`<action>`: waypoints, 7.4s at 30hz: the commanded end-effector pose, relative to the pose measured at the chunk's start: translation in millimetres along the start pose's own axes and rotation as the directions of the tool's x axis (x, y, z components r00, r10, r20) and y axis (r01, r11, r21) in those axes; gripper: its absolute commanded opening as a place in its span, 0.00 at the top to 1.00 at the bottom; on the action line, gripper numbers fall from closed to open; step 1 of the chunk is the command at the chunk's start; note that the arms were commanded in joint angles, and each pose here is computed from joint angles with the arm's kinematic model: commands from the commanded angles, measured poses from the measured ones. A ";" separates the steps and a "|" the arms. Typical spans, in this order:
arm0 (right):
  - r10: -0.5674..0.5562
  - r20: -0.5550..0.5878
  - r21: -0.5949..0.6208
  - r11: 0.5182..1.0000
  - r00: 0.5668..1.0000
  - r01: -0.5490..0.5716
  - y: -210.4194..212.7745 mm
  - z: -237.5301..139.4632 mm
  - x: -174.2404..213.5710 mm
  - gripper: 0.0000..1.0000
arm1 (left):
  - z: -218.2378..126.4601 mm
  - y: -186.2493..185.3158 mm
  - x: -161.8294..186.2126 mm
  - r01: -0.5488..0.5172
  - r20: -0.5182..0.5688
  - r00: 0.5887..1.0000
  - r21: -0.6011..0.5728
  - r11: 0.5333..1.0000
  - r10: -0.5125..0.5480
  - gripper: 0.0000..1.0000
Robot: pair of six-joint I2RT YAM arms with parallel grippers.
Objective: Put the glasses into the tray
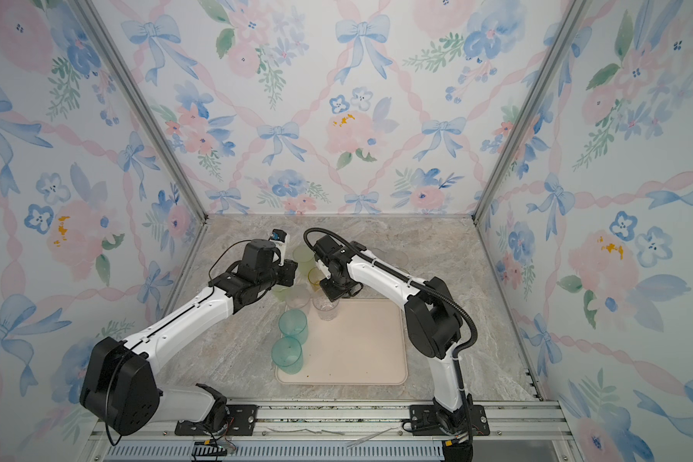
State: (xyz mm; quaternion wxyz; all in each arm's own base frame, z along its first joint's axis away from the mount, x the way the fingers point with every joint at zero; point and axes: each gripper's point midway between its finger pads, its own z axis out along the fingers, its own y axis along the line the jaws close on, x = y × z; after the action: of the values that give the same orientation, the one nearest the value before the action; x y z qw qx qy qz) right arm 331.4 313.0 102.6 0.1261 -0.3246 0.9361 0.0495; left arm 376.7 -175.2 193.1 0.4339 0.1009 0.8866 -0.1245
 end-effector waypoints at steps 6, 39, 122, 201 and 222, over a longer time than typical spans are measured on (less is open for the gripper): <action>-0.024 -0.010 0.002 1.000 1.000 0.024 5.2 0.8 -6.7 1.00 | -4.0 3.9 5.7 -0.016 -0.013 1.000 0.004 1.000 0.016 0.72; 0.116 0.308 -0.037 0.993 0.944 -0.110 -45.2 -105.7 -28.2 0.63 | -3.9 -1.5 0.1 -0.044 -0.042 0.998 0.020 0.999 0.045 0.72; 0.296 0.109 0.038 0.953 0.949 -0.302 -220.8 7.9 -44.6 0.71 | 14.2 -8.5 -2.8 -0.026 -0.069 0.997 0.027 0.999 0.028 0.74; 0.182 0.170 0.086 0.976 0.968 -0.199 -65.2 -66.7 60.0 0.97 | 26.7 -49.1 -33.9 -0.077 -0.009 0.997 0.127 0.989 0.079 0.74; 0.204 0.084 0.035 0.978 0.975 -0.207 -53.5 -13.1 56.6 0.97 | 28.7 -51.4 -37.7 -0.093 -0.002 0.996 0.132 0.987 0.094 0.74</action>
State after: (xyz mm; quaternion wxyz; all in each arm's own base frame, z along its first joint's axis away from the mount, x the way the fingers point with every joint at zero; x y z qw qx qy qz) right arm 322.0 230.3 106.4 0.1731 -0.2231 0.9581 0.0473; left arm 401.3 -227.9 207.2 0.4221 0.1594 0.8786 -0.1565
